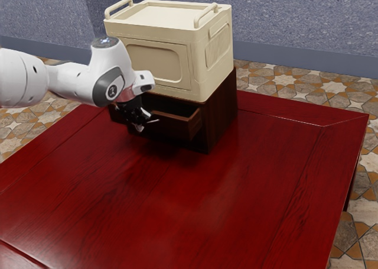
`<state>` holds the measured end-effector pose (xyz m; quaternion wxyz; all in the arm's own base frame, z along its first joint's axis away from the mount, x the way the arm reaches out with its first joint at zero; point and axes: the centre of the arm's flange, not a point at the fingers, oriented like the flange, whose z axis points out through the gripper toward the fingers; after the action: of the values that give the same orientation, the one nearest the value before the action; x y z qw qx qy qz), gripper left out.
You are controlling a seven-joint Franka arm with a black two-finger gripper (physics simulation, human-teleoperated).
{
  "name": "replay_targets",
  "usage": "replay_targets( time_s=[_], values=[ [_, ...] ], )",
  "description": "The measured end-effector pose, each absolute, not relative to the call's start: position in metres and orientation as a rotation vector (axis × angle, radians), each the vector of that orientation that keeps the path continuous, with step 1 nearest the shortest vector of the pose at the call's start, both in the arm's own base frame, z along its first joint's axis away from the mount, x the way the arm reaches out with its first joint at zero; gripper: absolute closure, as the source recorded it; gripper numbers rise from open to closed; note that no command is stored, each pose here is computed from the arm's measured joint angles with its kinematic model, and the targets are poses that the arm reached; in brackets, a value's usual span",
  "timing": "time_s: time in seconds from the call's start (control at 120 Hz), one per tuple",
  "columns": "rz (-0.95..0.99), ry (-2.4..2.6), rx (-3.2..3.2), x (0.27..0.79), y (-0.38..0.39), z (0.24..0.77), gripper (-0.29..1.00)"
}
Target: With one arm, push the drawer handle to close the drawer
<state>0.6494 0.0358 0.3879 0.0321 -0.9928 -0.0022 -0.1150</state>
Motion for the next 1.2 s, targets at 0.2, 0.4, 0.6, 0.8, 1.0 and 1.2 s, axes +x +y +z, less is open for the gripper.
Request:
replay_targets(
  time_s=[0.2, 0.4, 0.6, 0.8, 1.0, 1.2],
  values=[
    [-0.426, 0.026, -3.040, 0.670, 0.036, 0.389, 0.79],
    [-0.473, 0.058, -3.029, 0.686, 0.032, 0.392, 0.78],
    [-0.503, 0.088, -3.020, 0.704, 0.027, 0.390, 0.79],
    [-0.516, 0.091, -3.021, 0.714, 0.032, 0.387, 0.79],
    [-0.506, 0.091, -3.027, 0.705, 0.037, 0.392, 0.79],
    [-0.535, 0.130, -3.080, 0.524, 0.006, 0.592, 0.41]
  ],
)
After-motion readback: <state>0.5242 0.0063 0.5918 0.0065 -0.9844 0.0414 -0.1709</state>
